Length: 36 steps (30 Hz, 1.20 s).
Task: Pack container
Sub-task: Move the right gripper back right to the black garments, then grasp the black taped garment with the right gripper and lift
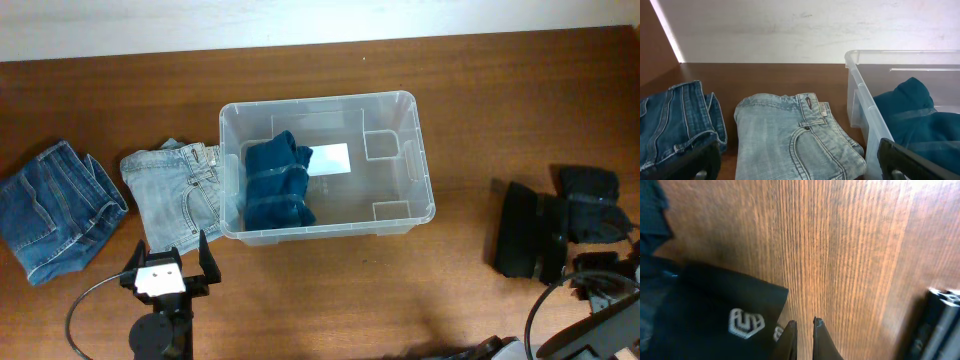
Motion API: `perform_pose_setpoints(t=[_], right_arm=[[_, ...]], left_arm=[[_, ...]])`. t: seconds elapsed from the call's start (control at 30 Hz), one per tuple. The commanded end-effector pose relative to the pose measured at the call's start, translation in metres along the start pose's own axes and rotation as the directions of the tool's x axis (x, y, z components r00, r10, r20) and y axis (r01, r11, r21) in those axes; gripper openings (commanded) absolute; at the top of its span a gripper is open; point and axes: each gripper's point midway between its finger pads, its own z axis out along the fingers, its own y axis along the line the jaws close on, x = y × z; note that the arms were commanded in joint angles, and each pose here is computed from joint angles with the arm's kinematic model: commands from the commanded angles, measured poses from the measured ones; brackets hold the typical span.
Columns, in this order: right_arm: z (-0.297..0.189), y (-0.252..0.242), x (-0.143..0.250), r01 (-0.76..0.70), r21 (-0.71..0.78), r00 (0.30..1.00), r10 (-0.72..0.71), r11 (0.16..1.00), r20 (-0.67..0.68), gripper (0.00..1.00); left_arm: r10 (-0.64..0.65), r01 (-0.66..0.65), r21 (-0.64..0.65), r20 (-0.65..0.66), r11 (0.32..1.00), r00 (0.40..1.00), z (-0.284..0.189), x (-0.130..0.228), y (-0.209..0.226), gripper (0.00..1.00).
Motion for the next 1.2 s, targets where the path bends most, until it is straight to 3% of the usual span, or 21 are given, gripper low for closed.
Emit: perform_pose_setpoints(t=[0.0,0.17,0.27,0.5,0.6,0.8,0.97,1.17], right_arm=[[0.014,0.000,0.011,-0.032,-0.033,0.999,0.031,0.999,-0.032,0.13],[0.024,0.006,0.021,-0.033,-0.088,0.998,0.028,0.996,-0.064,0.13],[0.026,0.009,0.025,-0.020,-0.110,0.997,0.011,0.994,-0.082,0.04],[0.018,0.052,0.054,0.126,-0.305,0.972,-0.178,0.944,-0.151,0.04],[0.019,0.063,0.065,0.188,-0.311,0.959,-0.243,0.932,-0.146,0.04],[0.020,0.087,0.091,0.331,-0.331,0.913,-0.388,0.884,-0.125,0.06],[0.017,0.098,0.117,0.399,-0.353,0.868,-0.473,0.846,-0.153,0.14],[-0.007,0.102,0.116,0.492,-0.354,0.810,-0.567,0.795,-0.147,0.18]], left_arm=[[0.014,-0.014,-0.002,0.002,1.000,1.000,0.000,0.002,0.001,0.99],[0.014,-0.014,-0.002,0.002,1.000,1.000,0.000,0.002,0.001,1.00],[0.014,-0.014,-0.002,0.002,1.000,1.000,0.000,0.002,0.001,0.99],[0.014,-0.014,-0.002,0.002,1.000,1.000,0.000,0.002,0.001,0.99],[0.014,-0.014,-0.002,0.002,1.000,1.000,0.000,0.002,0.001,0.99],[0.014,-0.014,-0.002,0.002,1.000,1.000,0.000,0.002,0.001,0.99],[0.014,-0.014,-0.002,0.002,1.000,1.000,0.000,0.002,0.001,0.99],[0.014,-0.014,-0.002,0.002,1.000,1.000,0.000,0.002,0.001,1.00]])
